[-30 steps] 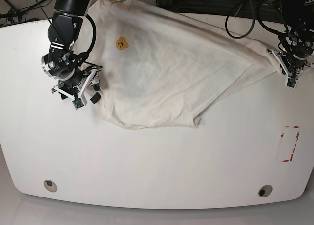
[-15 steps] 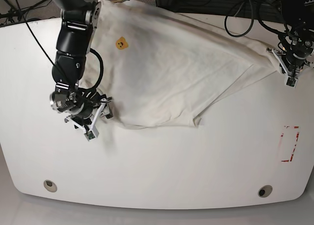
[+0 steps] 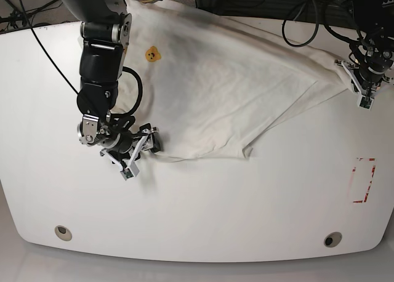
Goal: Fold the T-shirt properly
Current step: 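Lift the shirt with both grippers and shake it flat onto the table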
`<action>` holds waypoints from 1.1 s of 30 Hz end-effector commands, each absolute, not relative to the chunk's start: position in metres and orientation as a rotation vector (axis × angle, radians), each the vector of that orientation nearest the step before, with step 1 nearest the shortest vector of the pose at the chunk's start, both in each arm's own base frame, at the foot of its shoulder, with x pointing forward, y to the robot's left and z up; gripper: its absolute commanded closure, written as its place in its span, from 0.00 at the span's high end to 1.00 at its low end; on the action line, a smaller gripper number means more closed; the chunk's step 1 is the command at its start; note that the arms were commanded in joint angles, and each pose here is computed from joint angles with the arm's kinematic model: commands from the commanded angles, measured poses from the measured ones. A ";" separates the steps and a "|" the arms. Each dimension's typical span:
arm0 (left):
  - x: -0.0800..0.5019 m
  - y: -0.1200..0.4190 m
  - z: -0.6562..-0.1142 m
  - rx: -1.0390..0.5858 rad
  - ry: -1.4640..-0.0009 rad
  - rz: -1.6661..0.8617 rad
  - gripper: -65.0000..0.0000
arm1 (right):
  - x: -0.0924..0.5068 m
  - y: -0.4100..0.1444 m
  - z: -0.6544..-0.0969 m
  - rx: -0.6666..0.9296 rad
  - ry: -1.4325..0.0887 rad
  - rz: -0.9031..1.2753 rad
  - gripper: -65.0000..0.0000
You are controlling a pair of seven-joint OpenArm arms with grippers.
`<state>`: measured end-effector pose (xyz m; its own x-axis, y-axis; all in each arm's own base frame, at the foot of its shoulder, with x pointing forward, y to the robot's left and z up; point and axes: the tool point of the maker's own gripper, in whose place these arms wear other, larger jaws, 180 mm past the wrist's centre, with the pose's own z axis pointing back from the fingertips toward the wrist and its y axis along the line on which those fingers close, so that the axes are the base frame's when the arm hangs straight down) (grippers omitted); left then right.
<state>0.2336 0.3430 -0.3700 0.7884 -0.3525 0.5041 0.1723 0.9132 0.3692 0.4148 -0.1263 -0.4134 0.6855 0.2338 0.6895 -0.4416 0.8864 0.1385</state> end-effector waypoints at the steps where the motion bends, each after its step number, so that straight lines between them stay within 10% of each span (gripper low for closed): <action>1: 0.240 0.348 -0.358 0.338 -0.632 -0.295 0.00 | 0.426 -0.130 -0.397 0.285 -0.757 0.398 0.43; 6: 0.242 0.347 -0.357 0.337 -0.637 -0.297 0.00 | 0.420 -0.122 -0.403 0.300 -0.745 0.398 0.00; 33: 0.394 0.333 -0.183 0.578 -1.037 -0.309 0.00 | 0.498 -0.220 -0.154 -0.192 -1.084 0.485 0.00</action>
<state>0.3798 0.3245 -0.2267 0.5290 -0.4803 0.6996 0.0508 0.8408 0.5389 0.4837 -0.2111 -0.2070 0.4658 0.4668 0.7517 -0.3433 0.8783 -0.3327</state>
